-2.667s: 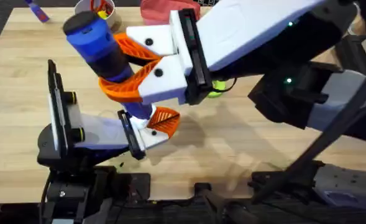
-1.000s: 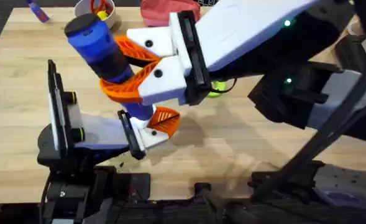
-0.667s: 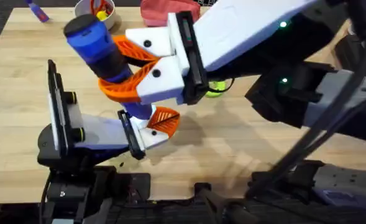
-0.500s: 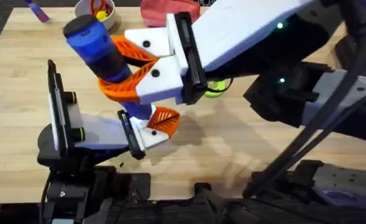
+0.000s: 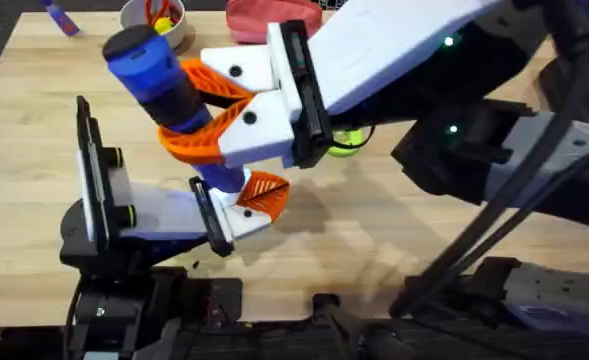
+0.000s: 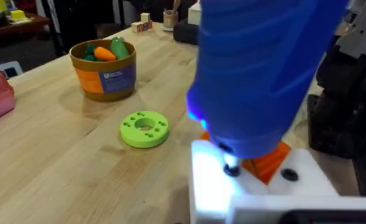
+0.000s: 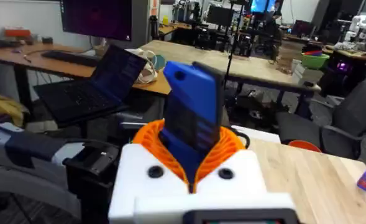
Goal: Pick up the gripper from the table and insert it into the empty holder that is missing its gripper. Then pick up a screw, insert it into the mounting hole, and use the screwdriver to tighten it. Finally, clean up the table by picking up the vegetable and placing it into the bucket.
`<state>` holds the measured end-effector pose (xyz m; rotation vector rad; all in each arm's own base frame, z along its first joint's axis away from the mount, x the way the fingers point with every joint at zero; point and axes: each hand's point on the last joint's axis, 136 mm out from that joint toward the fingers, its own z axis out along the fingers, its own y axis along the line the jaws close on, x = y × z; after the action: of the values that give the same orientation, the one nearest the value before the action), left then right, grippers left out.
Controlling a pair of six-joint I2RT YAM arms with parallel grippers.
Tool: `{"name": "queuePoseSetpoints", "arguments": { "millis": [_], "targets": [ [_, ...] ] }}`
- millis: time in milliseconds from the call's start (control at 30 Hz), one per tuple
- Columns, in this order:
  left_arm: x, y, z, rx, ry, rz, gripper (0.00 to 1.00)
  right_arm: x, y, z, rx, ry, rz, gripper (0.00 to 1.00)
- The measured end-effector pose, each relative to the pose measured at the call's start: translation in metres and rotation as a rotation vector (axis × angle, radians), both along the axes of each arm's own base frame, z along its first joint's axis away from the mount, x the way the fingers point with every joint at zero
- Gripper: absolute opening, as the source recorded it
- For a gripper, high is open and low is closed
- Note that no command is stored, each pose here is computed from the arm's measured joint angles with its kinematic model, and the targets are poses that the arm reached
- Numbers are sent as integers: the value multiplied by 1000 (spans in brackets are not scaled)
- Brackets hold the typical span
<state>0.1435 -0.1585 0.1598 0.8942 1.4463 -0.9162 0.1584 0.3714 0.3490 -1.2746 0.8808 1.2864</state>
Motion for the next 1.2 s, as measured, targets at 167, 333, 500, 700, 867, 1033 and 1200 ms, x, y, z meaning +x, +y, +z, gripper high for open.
{"name": "queuePoseSetpoints", "arguments": {
  "millis": [167, 333, 500, 700, 867, 1033, 1200],
  "targets": [
    [0, 0, 0, 0, 1, 0, 7, 0, 0, 0, 0, 0, 0, 24],
    [0, 0, 0, 0, 0, 0, 7, 0, 0, 0, -2, 1, 0, 24],
    [0, 0, 0, 0, 0, 0, 7, -1, -2, 7, 37, -28, 1, 24],
    [0, 0, 0, 0, 0, 0, 7, 7, -2, 15, 19, 16, -6, 24],
    [0, 0, 0, 0, 0, 0, 7, 18, -4, 35, -6, 42, -32, 24],
    [0, 0, 0, 0, 0, 0, 7, 21, -7, 54, -65, 69, -45, 24],
    [0, 0, 0, 0, 0, 0, 7, 53, -28, 40, -283, 217, -162, 24]
  ]
}}
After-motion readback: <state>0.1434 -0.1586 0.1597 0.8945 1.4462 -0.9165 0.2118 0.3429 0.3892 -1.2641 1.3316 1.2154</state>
